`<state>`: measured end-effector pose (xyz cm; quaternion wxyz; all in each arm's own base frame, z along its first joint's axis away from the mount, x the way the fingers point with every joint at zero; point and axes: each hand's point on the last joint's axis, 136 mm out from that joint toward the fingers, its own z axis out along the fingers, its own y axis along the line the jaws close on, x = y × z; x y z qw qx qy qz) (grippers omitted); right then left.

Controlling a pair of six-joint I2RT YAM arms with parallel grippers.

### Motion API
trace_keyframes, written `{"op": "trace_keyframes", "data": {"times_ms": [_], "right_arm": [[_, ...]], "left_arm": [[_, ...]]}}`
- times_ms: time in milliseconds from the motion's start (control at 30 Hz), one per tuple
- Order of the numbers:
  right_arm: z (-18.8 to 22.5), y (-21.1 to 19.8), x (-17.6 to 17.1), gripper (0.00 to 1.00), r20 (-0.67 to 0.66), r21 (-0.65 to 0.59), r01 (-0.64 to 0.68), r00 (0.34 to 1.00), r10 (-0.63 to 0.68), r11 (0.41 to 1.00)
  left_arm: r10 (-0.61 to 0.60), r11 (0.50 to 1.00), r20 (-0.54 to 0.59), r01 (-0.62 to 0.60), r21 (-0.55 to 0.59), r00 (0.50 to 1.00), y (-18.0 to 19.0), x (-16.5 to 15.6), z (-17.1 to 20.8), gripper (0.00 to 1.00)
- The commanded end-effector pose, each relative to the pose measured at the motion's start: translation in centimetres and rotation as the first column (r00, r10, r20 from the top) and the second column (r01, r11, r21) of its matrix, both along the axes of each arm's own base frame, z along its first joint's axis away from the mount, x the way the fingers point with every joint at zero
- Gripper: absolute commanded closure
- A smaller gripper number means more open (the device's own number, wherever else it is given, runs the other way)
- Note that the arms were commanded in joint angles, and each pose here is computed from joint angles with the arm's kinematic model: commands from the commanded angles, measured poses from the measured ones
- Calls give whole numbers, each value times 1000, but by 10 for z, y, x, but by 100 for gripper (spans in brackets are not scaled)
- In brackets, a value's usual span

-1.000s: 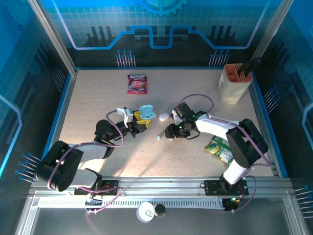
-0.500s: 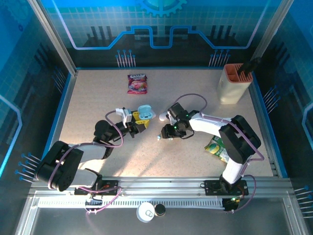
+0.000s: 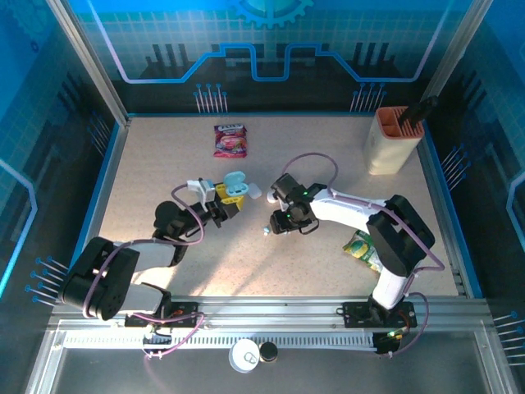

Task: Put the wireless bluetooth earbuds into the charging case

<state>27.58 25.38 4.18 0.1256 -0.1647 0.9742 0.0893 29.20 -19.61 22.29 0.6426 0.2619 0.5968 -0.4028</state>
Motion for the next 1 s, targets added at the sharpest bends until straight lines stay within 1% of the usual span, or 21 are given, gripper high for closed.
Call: {"op": "trace_keyframes", "data": {"times_ms": [0,100,233,300,533,833,967], "right_arm": [[16,-24,2,49,111,-255,-28,992,58,967],[16,-27,-1,50,132,-373,-40,987,96,927],[18,-20,1,55,171,-489,-46,974,147,871],[15,-16,1,58,172,-526,-53,971,167,849],[-4,-7,-3,66,126,-557,-91,973,193,825],[-18,-2,-3,70,93,-561,-120,974,206,819],[-20,-2,-2,74,91,-564,-122,974,209,816]], "left_arm": [[100,995,23,-99,-29,995,20,8,8,71],[148,988,15,-148,-42,989,32,14,9,71],[188,981,14,-187,-51,982,41,16,10,72],[193,980,17,-192,-54,981,43,15,11,71],[181,982,8,-181,-56,983,43,12,10,71],[162,985,-1,-162,-51,987,40,14,8,71],[152,987,-7,-153,-48,988,38,14,6,71]]}}
